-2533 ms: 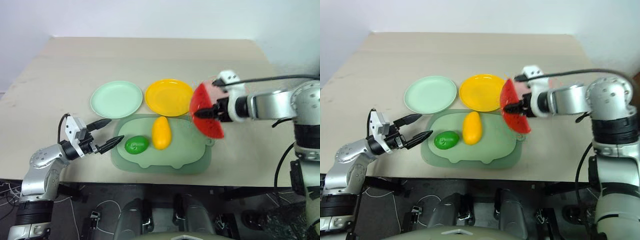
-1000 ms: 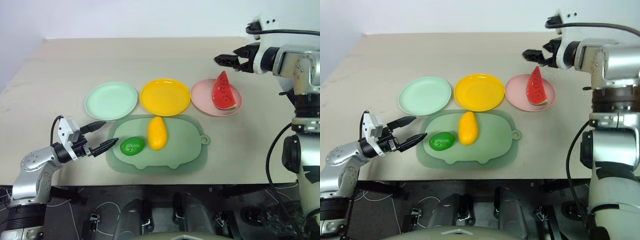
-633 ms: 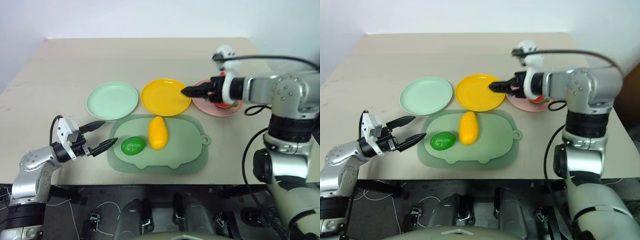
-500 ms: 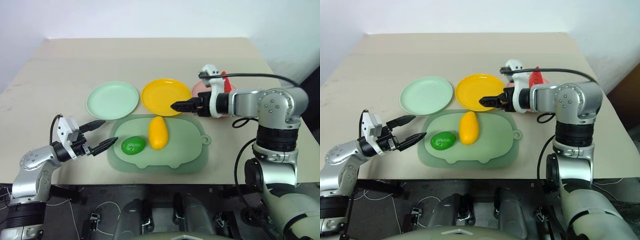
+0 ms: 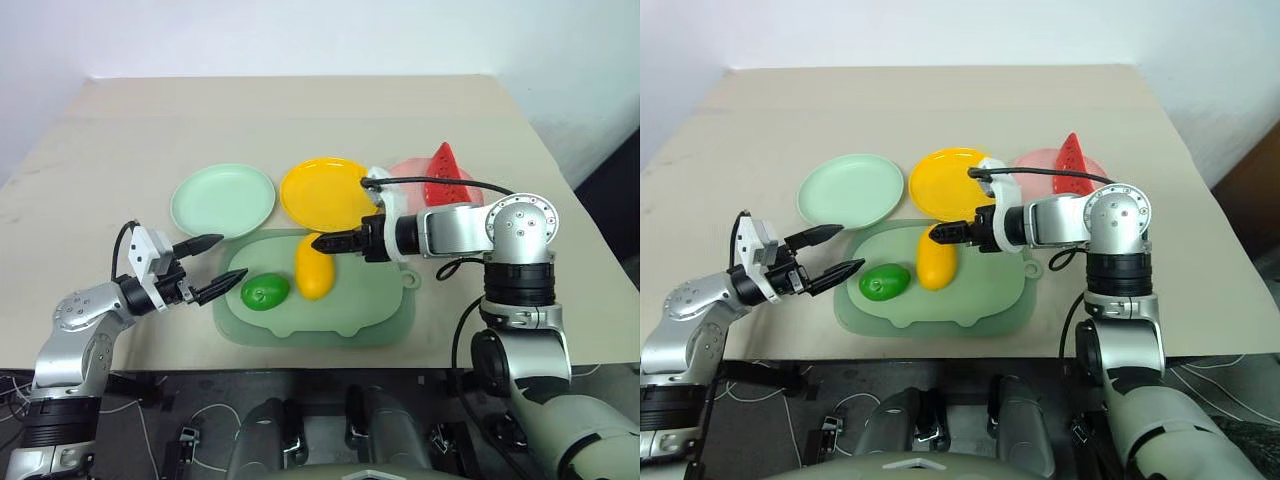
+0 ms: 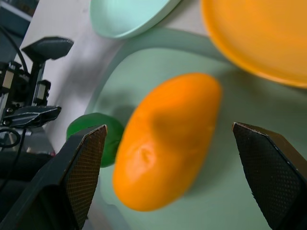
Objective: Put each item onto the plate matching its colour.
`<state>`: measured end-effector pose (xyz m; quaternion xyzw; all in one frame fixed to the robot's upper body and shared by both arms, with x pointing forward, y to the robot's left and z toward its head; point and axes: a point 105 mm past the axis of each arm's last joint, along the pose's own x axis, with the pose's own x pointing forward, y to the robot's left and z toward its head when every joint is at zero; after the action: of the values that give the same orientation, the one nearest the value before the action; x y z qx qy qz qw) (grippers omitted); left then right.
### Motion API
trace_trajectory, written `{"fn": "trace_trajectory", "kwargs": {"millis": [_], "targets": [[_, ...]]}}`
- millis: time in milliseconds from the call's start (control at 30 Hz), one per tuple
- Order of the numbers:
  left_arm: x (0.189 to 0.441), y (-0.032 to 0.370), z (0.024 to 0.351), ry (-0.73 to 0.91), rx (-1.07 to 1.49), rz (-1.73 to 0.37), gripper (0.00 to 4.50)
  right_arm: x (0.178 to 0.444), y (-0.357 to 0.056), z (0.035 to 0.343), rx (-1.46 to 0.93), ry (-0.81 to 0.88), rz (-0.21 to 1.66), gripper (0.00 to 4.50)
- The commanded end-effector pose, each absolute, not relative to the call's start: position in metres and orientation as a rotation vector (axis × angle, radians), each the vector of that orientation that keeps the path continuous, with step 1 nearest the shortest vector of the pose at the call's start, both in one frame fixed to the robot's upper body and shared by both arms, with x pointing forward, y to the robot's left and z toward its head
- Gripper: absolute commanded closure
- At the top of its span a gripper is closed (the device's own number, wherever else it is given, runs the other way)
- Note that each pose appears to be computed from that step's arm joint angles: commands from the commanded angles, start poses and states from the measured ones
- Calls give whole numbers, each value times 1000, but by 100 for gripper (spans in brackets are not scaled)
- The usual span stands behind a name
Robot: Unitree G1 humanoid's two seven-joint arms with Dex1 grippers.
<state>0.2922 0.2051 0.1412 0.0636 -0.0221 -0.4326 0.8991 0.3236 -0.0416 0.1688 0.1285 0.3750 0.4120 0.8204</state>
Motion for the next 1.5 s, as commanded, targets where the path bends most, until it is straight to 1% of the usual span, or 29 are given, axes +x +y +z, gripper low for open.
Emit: {"fn": "trace_trajectory", "kwargs": {"millis": [33,167,300,433,567,700,800,867,900,967,1033,1133,1200,1300,1400,1500], "targets": [[294,204,152,-80,153,-902,0,318,-32,172,257,809,904,5],[298,206,149,-78,150,-899,0,311,-19,165,248,855,923,5],[298,205,147,-78,148,-900,0,309,-16,155,206,895,898,5],[297,203,146,-79,155,-904,0,312,-19,151,82,886,838,5],[296,201,146,-83,155,-902,0,313,-22,148,-16,876,819,5],[296,202,147,-85,155,-897,0,315,-21,151,2,860,819,5],[296,203,147,-86,154,-896,0,318,-21,153,5,846,815,56],[297,203,147,-88,152,-895,0,318,-21,154,4,836,817,111],[297,203,147,-89,152,-895,0,318,-21,156,1,828,822,121],[297,203,146,-90,152,-895,0,318,-21,158,1,812,825,121],[298,205,147,-91,148,-891,0,319,-23,167,10,779,842,121],[298,209,146,-88,149,-886,0,321,-29,191,35,701,882,121],[297,212,145,-86,150,-882,0,330,-36,213,76,633,875,121],[295,217,144,-85,151,-872,0,352,-49,240,118,531,811,121],[294,218,143,-85,154,-868,0,375,-60,243,97,469,744,121],[293,217,143,-91,155,-865,0,401,-65,232,53,446,703,121]]}}
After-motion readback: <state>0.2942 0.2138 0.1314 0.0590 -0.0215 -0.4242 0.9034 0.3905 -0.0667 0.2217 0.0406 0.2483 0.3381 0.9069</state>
